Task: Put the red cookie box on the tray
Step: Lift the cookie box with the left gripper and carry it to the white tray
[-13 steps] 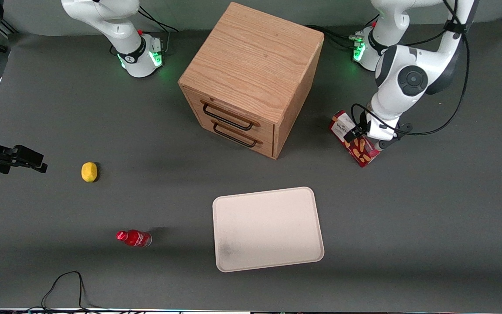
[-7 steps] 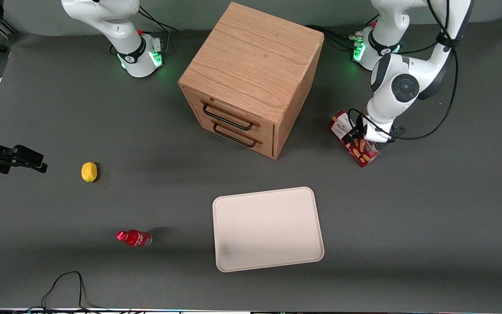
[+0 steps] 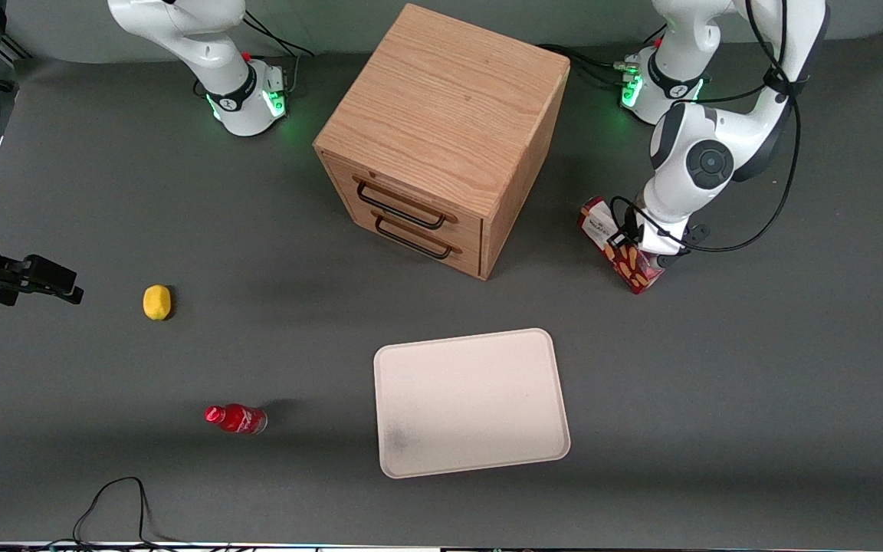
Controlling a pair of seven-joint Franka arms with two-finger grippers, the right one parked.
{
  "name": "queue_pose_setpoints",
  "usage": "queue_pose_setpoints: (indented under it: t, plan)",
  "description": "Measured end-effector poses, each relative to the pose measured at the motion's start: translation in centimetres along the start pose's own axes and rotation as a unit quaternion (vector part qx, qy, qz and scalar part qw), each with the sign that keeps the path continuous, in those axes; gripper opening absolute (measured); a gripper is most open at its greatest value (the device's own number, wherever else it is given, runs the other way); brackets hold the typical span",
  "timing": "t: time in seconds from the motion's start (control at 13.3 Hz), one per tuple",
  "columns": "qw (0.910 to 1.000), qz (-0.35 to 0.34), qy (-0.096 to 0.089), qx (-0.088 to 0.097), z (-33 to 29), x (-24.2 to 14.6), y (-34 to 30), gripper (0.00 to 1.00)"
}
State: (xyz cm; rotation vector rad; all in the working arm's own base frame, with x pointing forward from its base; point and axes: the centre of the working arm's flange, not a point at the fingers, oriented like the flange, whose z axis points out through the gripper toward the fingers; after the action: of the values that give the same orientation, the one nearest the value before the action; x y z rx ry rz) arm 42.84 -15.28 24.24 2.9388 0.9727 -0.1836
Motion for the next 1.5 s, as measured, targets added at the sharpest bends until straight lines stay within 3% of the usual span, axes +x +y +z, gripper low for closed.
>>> queue_pose_setpoints:
  t: [0.22,0.53,0.82,1.05,1.35,1.5]
  plan:
    - [1.0,0.006,0.004,-0.006,-0.8,0.3,0.6,0.04]
    - [0.9967,0.078,0.006,-0.021,-8.6,2.6,5.6,0.04]
    - [0.9852,0.156,0.03,-0.064,-18.3,4.7,10.9,0.04]
    - [0.9724,0.22,0.036,-0.07,-22.7,6.1,15.6,0.04]
    - [0.9617,0.256,0.038,-0.091,-23.0,9.7,20.7,0.04]
    - [0.9611,0.259,0.041,-0.088,-20.8,11.9,22.8,0.04]
